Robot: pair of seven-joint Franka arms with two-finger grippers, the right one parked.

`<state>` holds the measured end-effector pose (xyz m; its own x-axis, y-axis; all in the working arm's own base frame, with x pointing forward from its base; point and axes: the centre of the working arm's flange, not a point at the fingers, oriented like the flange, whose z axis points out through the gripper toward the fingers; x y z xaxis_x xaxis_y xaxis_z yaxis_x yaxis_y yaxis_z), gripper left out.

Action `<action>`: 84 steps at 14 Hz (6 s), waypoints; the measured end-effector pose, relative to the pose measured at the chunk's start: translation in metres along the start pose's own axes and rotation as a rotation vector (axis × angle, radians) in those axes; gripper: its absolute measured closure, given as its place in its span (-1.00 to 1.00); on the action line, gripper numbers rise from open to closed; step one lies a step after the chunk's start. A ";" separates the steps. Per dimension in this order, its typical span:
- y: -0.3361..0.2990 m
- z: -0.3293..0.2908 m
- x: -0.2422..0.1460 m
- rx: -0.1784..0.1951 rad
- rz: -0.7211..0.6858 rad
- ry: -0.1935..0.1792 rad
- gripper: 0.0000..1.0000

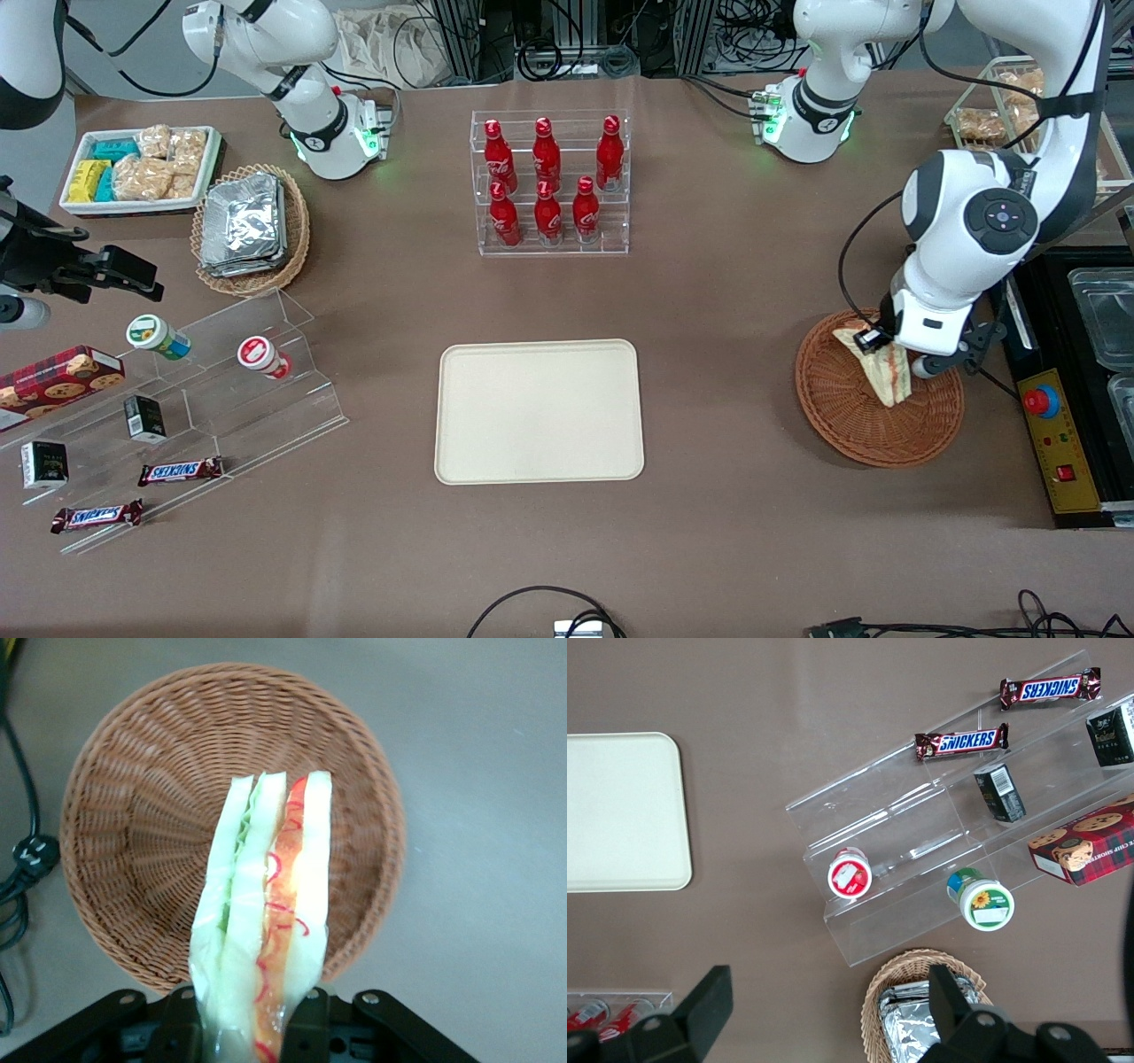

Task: Place sandwich from basket to tray

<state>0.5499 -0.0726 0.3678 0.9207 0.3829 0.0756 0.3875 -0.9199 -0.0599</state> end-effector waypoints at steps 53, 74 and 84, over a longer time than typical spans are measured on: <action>0.408 0.121 -0.145 -0.035 0.368 0.011 -0.28; 0.243 -0.092 0.043 0.050 -0.070 0.120 -1.00; 0.115 -0.144 0.080 0.013 -0.033 -0.004 -1.00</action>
<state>0.6612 -0.1601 0.5103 0.9078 0.4130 0.0733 0.4178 -0.9058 -0.0702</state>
